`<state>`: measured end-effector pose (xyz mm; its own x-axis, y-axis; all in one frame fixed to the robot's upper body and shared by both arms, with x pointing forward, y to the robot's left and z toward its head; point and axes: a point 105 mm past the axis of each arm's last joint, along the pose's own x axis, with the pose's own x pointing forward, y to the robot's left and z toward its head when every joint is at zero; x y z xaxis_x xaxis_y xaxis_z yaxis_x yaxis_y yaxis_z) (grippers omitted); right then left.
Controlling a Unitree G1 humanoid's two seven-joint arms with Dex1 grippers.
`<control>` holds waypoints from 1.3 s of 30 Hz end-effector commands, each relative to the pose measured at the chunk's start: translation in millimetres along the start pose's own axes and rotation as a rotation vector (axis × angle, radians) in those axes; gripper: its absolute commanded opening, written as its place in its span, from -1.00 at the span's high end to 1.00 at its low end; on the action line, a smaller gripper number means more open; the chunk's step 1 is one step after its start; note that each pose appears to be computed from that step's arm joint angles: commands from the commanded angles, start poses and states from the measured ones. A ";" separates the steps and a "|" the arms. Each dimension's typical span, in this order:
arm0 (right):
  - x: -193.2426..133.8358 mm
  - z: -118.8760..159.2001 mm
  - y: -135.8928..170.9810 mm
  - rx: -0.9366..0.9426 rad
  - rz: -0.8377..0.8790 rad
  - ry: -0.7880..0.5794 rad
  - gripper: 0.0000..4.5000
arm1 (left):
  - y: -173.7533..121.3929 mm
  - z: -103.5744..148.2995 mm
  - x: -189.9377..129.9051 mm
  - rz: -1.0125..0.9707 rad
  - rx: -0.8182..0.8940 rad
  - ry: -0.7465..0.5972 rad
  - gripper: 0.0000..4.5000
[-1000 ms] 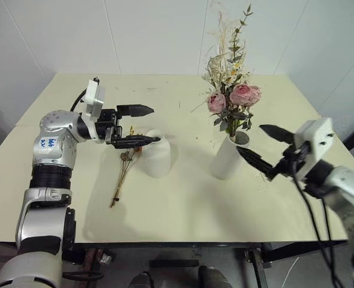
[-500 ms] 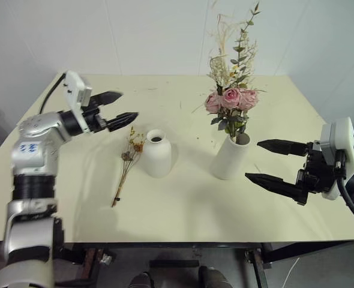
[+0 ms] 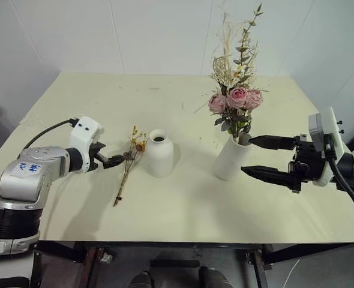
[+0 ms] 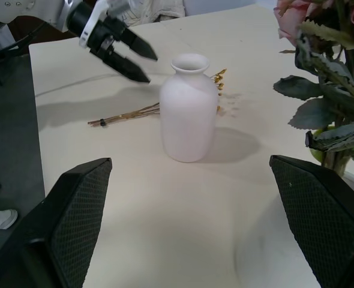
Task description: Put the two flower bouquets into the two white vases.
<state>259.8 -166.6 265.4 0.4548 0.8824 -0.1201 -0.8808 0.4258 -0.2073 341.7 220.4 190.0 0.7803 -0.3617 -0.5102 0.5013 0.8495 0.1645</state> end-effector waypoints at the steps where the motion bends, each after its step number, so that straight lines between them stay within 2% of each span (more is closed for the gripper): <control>1: -2.0 6.9 -1.1 -0.042 -0.004 -0.005 -0.98 | -9.0 -1.7 -6.4 -0.001 0.018 0.078 -1.00; 6: -1.5 6.2 -1.6 -0.041 -0.014 -0.005 -0.98 | -16.1 -12.9 -3.4 -0.010 -0.002 0.173 -1.00; 15: -2.0 4.6 -0.4 -0.038 -0.030 -0.004 -0.98 | -14.1 -25.0 5.2 0.010 0.004 0.241 -1.00; 22: -2.4 4.1 0.3 -0.036 -0.043 -0.001 -1.00 | -16.5 -34.1 12.9 -0.013 -0.014 0.269 -0.09; 29: -3.6 4.7 -1.4 -0.041 -0.055 0.002 -1.00 | -19.5 -42.3 17.4 -0.027 -0.020 0.301 0.92; 30: -3.9 4.7 -1.3 -0.042 -0.056 0.004 -1.00 | -19.4 -43.0 17.7 -0.026 -0.020 0.303 0.99; 34: -5.0 4.6 -1.9 -0.043 -0.064 0.006 -1.00 | -13.3 -38.1 18.8 0.003 -0.019 0.272 0.99; 37: -5.1 4.5 -2.1 -0.045 -0.067 0.004 -1.00 | -1.4 -24.7 20.5 0.049 -0.020 0.195 0.99; 39: -5.1 4.4 -2.3 -0.046 -0.070 0.003 -1.00 | 9.4 -6.3 21.7 0.087 -0.018 0.077 0.99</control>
<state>263.6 -170.3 260.6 0.5051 0.8532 -0.1298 -0.8550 0.4741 -0.2103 348.1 216.8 147.3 0.6966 -0.2688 -0.6652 0.4696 0.8718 0.1396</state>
